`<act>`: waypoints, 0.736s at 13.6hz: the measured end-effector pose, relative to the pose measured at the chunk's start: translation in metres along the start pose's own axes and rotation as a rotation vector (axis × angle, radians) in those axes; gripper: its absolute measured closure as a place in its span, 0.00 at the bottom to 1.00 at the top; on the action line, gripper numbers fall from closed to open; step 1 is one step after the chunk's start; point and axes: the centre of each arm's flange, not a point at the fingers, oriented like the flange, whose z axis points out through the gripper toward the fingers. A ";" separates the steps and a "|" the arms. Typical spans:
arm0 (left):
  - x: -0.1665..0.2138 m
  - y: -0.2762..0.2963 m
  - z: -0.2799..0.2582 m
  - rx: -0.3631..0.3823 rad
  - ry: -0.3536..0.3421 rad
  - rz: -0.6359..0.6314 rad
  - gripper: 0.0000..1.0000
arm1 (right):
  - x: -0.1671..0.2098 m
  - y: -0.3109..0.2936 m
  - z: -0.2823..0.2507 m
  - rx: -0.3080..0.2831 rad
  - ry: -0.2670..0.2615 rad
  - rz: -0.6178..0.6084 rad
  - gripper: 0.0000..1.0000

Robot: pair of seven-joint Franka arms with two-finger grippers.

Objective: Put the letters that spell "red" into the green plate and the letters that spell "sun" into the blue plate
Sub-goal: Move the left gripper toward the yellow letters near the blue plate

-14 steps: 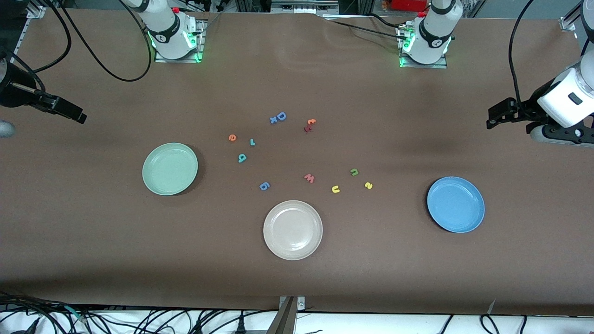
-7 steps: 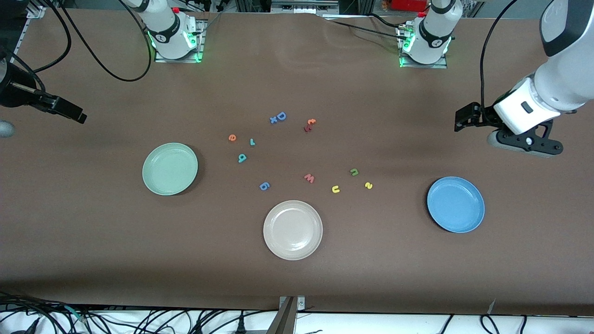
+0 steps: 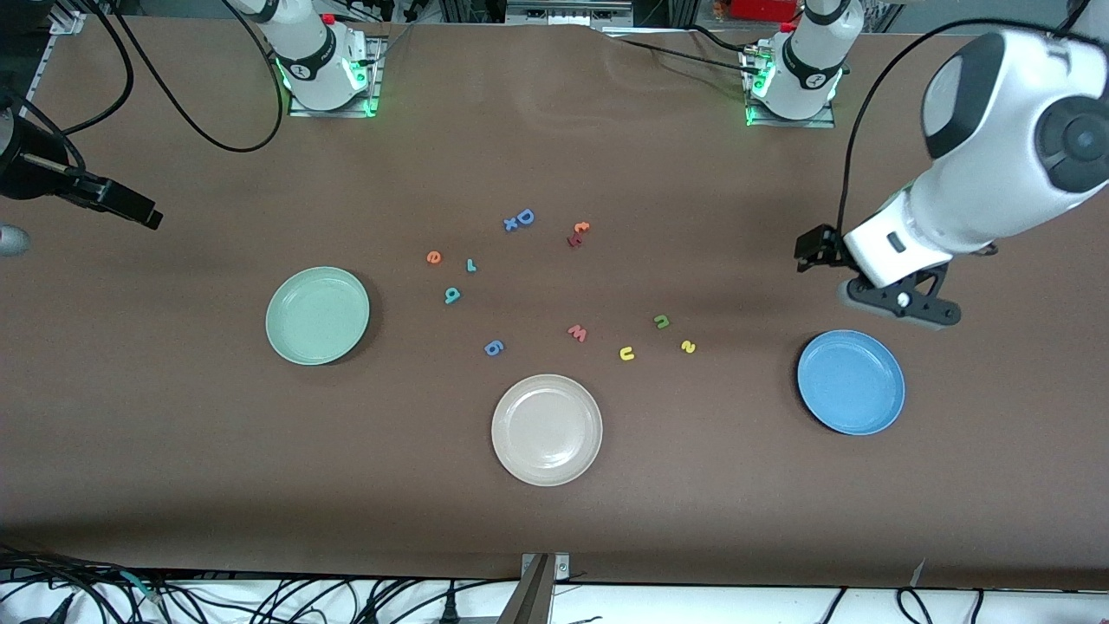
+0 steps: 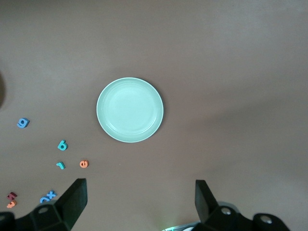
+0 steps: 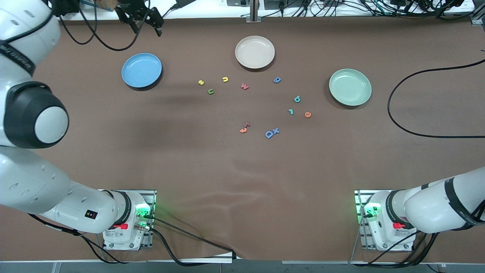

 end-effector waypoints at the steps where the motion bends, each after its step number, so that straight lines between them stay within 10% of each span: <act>1: 0.008 0.003 0.012 0.004 0.006 0.004 0.00 | 0.000 0.000 0.000 0.000 0.000 0.000 0.00; 10: 0.079 0.055 0.164 0.008 0.115 0.084 0.00 | -0.007 -0.036 0.015 -0.003 -0.016 0.017 0.00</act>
